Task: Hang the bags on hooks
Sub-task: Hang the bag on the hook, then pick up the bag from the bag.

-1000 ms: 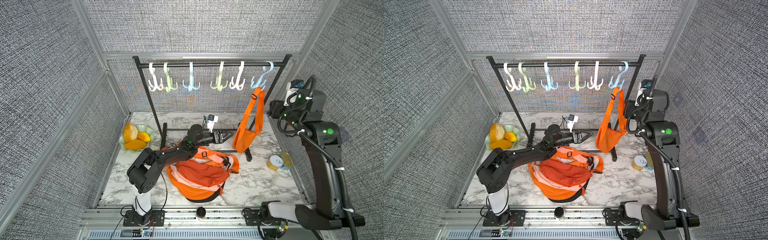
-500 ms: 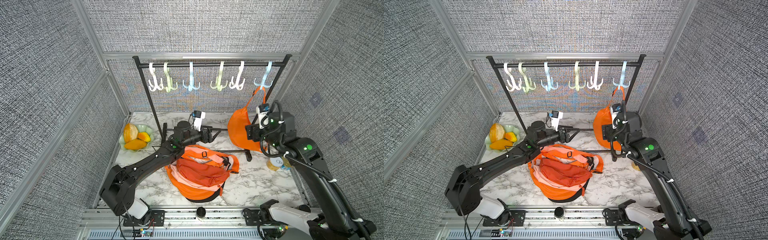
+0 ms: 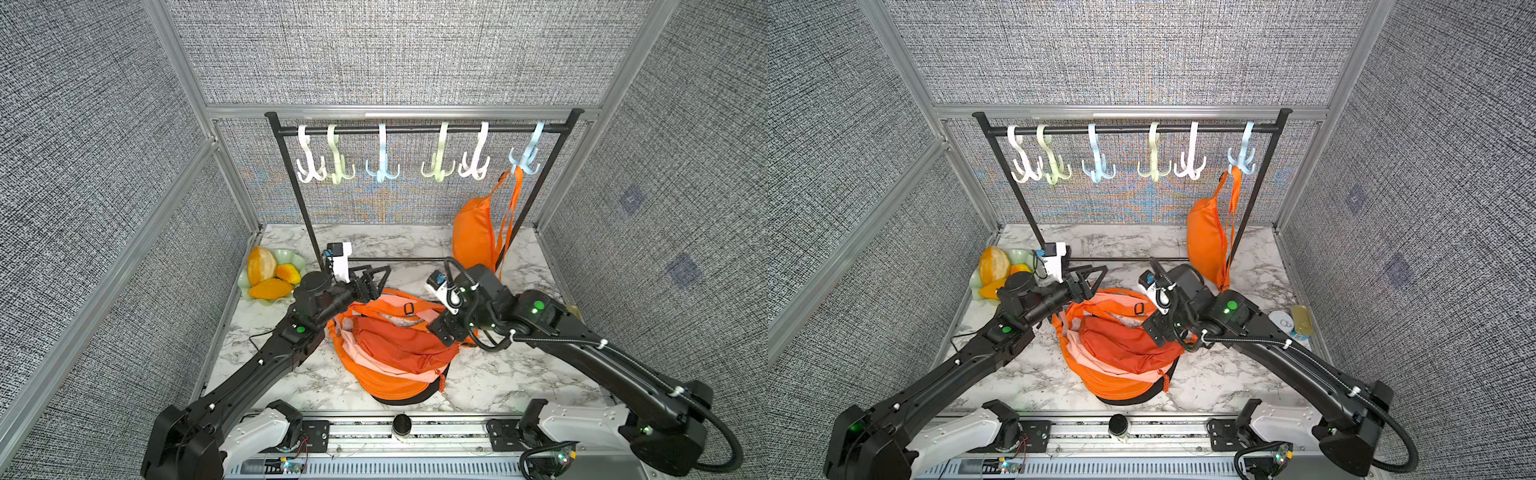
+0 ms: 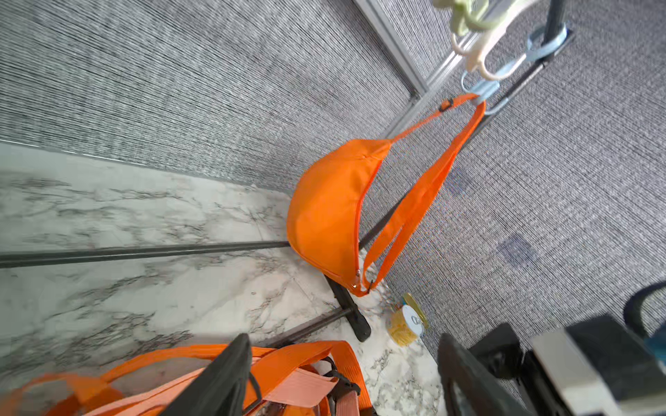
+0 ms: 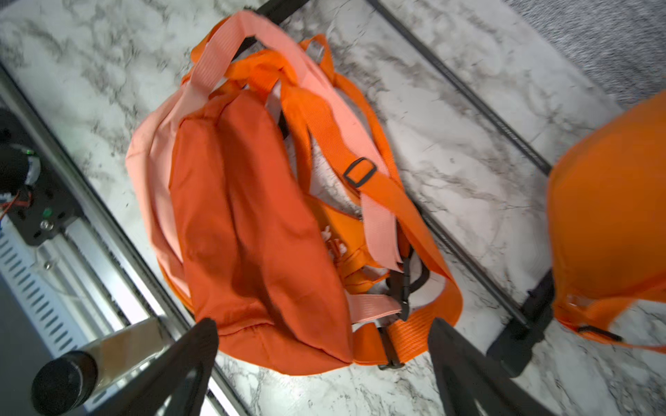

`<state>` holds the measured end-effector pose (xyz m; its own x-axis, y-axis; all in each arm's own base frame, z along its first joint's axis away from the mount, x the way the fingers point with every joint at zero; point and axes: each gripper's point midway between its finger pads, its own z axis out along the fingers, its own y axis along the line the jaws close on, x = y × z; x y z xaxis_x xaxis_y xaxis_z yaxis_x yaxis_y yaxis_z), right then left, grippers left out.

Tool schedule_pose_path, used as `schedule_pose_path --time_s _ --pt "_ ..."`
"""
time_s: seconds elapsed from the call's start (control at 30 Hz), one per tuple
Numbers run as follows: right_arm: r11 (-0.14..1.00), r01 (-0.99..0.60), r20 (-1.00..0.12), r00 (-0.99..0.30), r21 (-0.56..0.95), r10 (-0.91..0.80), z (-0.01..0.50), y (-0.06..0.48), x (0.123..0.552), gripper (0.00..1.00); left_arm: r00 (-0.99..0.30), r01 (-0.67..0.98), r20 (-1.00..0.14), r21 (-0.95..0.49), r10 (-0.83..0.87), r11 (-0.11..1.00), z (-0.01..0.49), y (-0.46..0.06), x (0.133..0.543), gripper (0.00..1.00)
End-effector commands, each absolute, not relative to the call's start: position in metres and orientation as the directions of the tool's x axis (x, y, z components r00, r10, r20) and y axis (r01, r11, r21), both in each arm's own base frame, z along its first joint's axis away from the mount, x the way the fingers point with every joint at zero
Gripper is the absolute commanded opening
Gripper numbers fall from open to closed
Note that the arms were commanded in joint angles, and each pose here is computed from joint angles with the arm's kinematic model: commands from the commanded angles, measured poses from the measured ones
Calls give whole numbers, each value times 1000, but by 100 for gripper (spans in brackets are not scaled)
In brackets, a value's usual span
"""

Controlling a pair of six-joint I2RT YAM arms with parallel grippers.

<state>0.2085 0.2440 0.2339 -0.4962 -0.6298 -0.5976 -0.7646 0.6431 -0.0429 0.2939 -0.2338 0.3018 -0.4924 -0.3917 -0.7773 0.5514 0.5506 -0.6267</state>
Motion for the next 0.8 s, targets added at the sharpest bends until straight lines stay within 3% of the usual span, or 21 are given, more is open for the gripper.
schedule_pose_path --time_s 0.0,0.17,0.47,0.77 --pt "582 -813 -530 -497 8 -687 212 260 189 95 -489 516 -767 -639 -416 571 299 -218 292 82" --pt "507 -858 -440 -488 82 -754 173 290 166 95 -467 497 -769 -637 -437 590 293 -198 281 82" --pt "466 -882 -324 -462 71 -826 129 316 159 95 -425 475 -780 -625 -460 620 287 -174 257 82" --pt "477 -877 -283 -473 61 -834 107 324 163 83 -392 470 -792 -610 -469 638 292 -159 241 82"
